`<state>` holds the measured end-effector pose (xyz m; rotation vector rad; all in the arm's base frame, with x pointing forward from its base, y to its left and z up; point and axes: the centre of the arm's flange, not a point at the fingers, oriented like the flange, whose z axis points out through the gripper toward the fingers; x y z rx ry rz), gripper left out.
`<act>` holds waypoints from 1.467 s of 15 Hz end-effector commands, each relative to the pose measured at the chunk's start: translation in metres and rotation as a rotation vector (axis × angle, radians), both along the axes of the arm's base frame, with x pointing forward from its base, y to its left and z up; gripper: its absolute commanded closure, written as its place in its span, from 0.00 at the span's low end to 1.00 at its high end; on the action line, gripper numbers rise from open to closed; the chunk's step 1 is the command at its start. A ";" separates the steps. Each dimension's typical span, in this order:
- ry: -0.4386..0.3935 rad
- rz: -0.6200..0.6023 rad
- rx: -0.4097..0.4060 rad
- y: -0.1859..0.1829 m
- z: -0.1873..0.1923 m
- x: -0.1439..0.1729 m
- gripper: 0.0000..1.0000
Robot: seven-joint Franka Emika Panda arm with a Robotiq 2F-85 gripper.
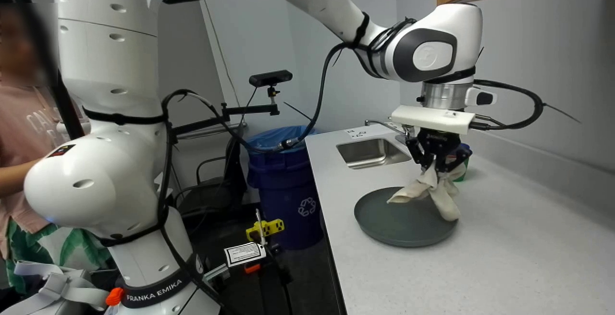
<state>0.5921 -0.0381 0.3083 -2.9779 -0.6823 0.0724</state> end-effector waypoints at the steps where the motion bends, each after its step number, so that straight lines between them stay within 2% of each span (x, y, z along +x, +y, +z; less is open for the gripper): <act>1: -0.073 -0.106 -0.130 -0.032 0.008 -0.037 0.96; 3: -0.102 -0.181 -0.200 -0.053 0.000 -0.049 0.96; 6: -0.124 -0.294 -0.261 -0.077 -0.013 -0.067 0.96; 8: -0.130 -0.375 -0.280 -0.090 -0.022 -0.081 0.96; 9: -0.121 -0.423 -0.263 -0.096 -0.026 -0.089 0.93; 10: -0.113 -0.456 -0.253 -0.101 -0.029 -0.096 0.61; 11: -0.107 -0.488 -0.242 -0.105 -0.032 -0.105 0.60; 15: -0.111 -0.580 -0.159 -0.114 -0.033 -0.147 0.31; 19: -0.168 -0.626 -0.086 -0.123 -0.017 -0.220 0.01; 21: -0.218 -0.597 -0.075 -0.130 -0.011 -0.253 0.00; 22: -0.149 -0.617 -0.113 -0.127 -0.034 -0.201 0.00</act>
